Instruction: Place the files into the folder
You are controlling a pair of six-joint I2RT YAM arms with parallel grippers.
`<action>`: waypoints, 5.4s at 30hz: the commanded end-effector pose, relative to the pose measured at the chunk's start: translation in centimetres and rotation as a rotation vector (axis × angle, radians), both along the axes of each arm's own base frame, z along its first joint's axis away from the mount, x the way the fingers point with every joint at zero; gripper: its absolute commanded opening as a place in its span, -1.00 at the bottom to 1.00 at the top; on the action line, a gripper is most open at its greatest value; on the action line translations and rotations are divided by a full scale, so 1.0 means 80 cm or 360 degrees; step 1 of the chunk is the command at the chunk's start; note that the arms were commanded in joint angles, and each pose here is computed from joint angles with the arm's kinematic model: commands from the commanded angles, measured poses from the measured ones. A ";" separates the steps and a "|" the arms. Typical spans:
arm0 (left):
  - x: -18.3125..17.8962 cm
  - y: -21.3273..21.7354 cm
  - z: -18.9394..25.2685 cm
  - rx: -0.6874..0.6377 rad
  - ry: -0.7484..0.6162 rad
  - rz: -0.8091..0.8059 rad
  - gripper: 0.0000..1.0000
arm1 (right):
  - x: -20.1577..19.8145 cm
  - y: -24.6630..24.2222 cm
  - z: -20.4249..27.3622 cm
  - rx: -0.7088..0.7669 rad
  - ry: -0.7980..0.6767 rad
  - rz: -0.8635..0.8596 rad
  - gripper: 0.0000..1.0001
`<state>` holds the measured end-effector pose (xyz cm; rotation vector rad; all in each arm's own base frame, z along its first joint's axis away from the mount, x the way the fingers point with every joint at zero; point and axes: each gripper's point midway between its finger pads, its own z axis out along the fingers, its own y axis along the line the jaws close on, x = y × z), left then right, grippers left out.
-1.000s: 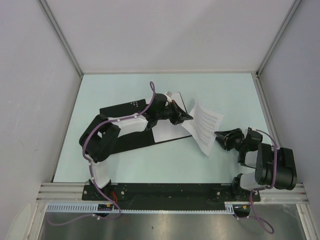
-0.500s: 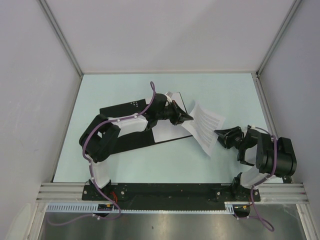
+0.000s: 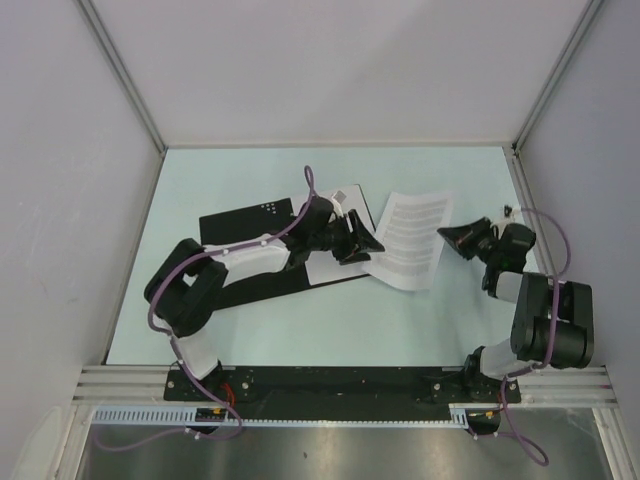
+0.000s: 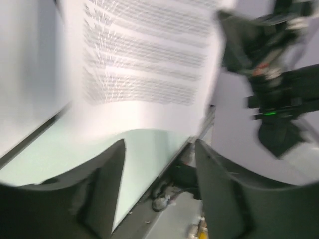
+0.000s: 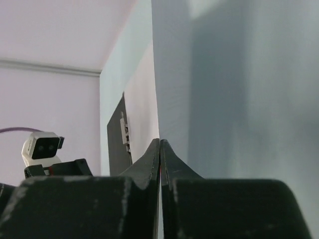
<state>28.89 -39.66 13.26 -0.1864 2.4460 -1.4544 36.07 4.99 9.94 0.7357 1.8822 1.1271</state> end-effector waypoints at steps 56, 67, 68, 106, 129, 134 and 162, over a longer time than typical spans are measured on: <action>0.048 0.295 -0.014 0.0593 -0.0390 0.0742 0.65 | 0.157 0.214 -0.020 -0.0240 -0.0102 0.1074 -1.00; 0.047 0.297 -0.011 0.0578 -0.0405 0.0744 0.66 | 0.150 0.229 -0.024 -0.0288 -0.0065 0.1075 -1.00; 0.046 0.298 -0.011 0.0581 -0.0404 0.0745 0.67 | 0.148 0.231 -0.026 -0.0291 -0.0057 0.1080 -1.00; 0.040 0.300 -0.013 0.0558 -0.0407 0.0736 0.67 | 0.138 0.250 -0.022 -0.0242 0.0018 0.0840 -1.00; 0.045 0.285 0.022 0.0396 -0.0521 0.0652 0.77 | 0.073 0.136 0.024 -0.1327 0.0169 0.0674 0.52; 0.075 0.279 0.010 0.0389 -0.0440 0.0638 0.73 | 0.042 0.252 0.015 -0.1064 0.0077 0.0947 0.24; 0.237 0.269 -0.054 0.0282 -0.0264 0.0661 0.50 | 0.031 0.364 -0.079 -0.0815 0.0137 0.1145 -1.00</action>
